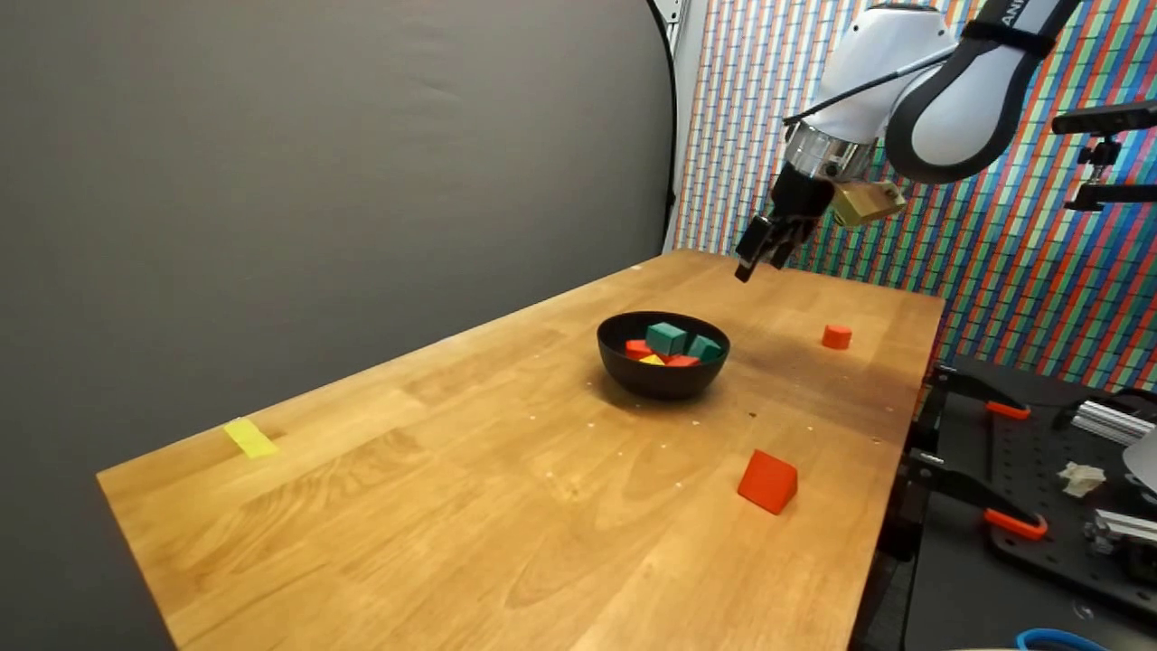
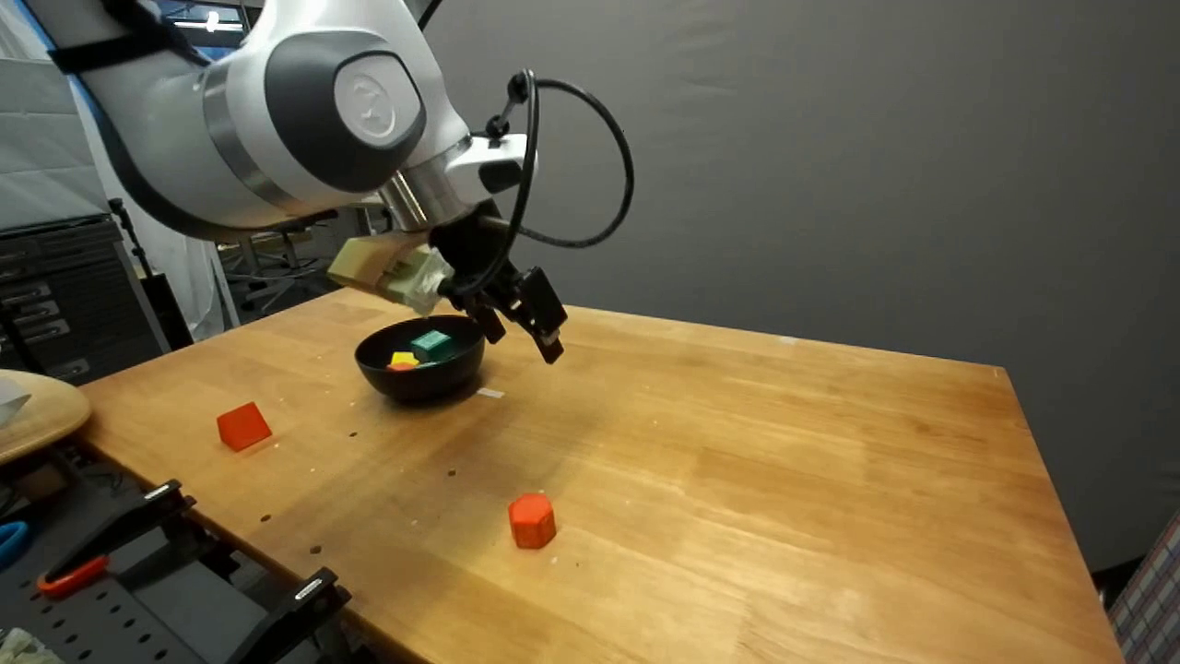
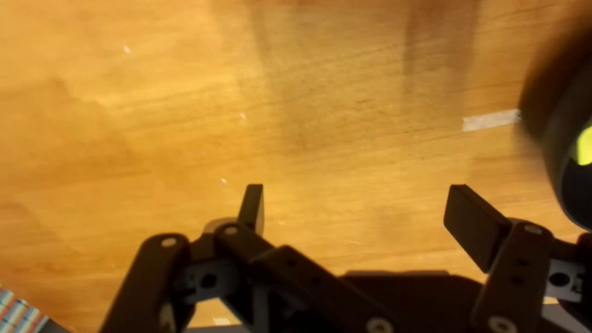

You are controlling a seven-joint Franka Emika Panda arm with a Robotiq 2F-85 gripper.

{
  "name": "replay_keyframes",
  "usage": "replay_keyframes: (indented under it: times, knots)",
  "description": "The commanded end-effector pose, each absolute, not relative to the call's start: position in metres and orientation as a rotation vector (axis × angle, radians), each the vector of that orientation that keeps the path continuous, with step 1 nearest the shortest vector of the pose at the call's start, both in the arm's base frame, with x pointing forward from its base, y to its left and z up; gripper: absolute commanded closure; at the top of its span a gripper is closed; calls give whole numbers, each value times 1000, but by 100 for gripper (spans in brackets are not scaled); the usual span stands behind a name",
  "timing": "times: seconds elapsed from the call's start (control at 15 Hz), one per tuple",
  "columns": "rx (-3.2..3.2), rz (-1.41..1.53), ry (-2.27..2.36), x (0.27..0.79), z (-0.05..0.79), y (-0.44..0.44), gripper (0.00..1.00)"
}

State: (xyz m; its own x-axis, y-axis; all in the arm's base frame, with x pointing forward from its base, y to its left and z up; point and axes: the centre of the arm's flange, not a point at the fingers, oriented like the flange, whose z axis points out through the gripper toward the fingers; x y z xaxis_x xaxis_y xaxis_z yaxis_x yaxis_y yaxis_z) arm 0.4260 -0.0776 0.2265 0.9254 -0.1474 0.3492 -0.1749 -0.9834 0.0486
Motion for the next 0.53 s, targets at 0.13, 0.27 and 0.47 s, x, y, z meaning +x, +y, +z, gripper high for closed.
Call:
replay_keyframes:
  times: [0.13,0.27,0.47]
  knots:
    - [3066,497,-621,384,157,-124,0]
    - [3080,450,-709,372,136,-126,0]
    - [3073,439,-809,361,126,-137,0]
